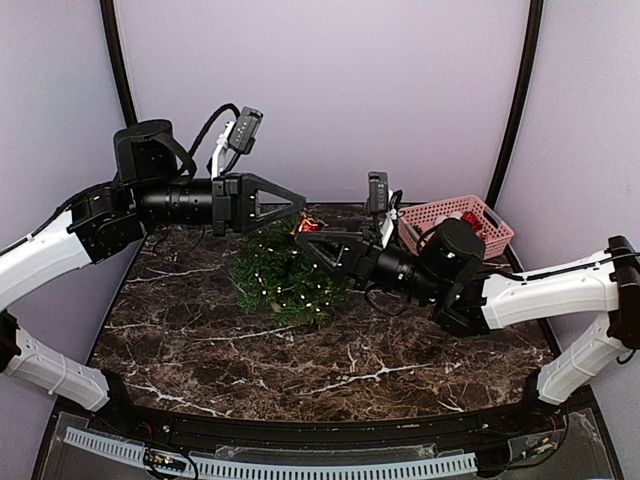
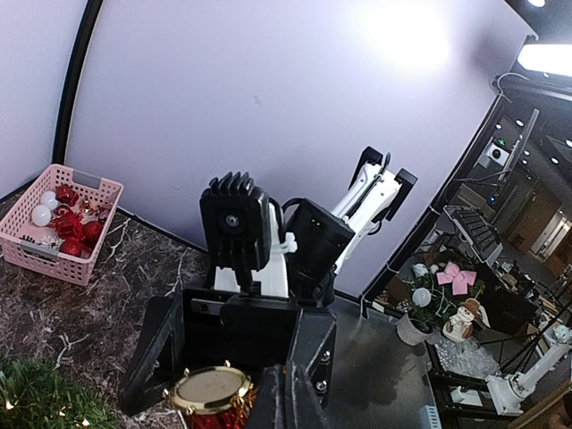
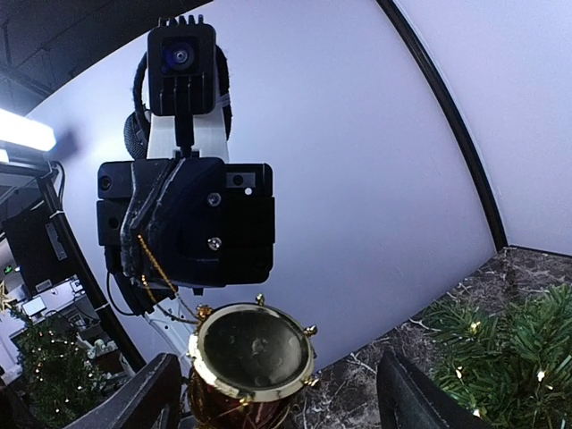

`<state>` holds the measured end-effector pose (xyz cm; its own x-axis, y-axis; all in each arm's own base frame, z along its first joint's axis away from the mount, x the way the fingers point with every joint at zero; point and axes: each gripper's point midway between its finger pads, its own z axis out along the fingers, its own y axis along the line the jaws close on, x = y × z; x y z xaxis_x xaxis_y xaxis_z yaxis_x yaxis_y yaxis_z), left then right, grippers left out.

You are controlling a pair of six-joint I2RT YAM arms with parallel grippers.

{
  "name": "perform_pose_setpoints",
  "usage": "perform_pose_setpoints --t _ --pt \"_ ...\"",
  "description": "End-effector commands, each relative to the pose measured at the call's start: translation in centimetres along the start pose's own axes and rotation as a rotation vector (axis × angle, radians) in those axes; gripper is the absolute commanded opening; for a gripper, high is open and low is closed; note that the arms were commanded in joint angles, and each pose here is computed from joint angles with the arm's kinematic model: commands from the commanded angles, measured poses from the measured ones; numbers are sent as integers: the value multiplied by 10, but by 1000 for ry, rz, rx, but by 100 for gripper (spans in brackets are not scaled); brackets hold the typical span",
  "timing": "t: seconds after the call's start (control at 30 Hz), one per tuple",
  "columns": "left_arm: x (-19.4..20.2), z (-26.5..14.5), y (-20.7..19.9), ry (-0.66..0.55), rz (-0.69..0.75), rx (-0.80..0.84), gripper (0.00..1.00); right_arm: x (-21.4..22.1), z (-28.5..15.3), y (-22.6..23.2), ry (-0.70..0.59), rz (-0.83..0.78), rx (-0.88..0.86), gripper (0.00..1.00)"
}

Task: Decorate the small christmas tree
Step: Pass from the left arm to the right

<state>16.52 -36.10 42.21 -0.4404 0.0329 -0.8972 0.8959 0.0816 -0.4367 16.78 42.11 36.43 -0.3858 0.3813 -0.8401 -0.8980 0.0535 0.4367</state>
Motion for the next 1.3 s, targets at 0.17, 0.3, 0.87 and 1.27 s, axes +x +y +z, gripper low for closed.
perform_pose_setpoints --t 0.17,0.3,0.87,1.27 --pt "-10 -8 -13 -37 26 42 0 -12 11 8 -52 5 -38 74" --pt "-10 -8 -13 -36 27 37 0 -13 7 6 -64 2 -23 71" --pt "-12 -10 1 -40 -4 -47 0 -20 -11 -1 -49 -188 95 89" --pt "-10 -11 6 -32 -35 -49 0 -15 -39 1 39 -367 148 95"
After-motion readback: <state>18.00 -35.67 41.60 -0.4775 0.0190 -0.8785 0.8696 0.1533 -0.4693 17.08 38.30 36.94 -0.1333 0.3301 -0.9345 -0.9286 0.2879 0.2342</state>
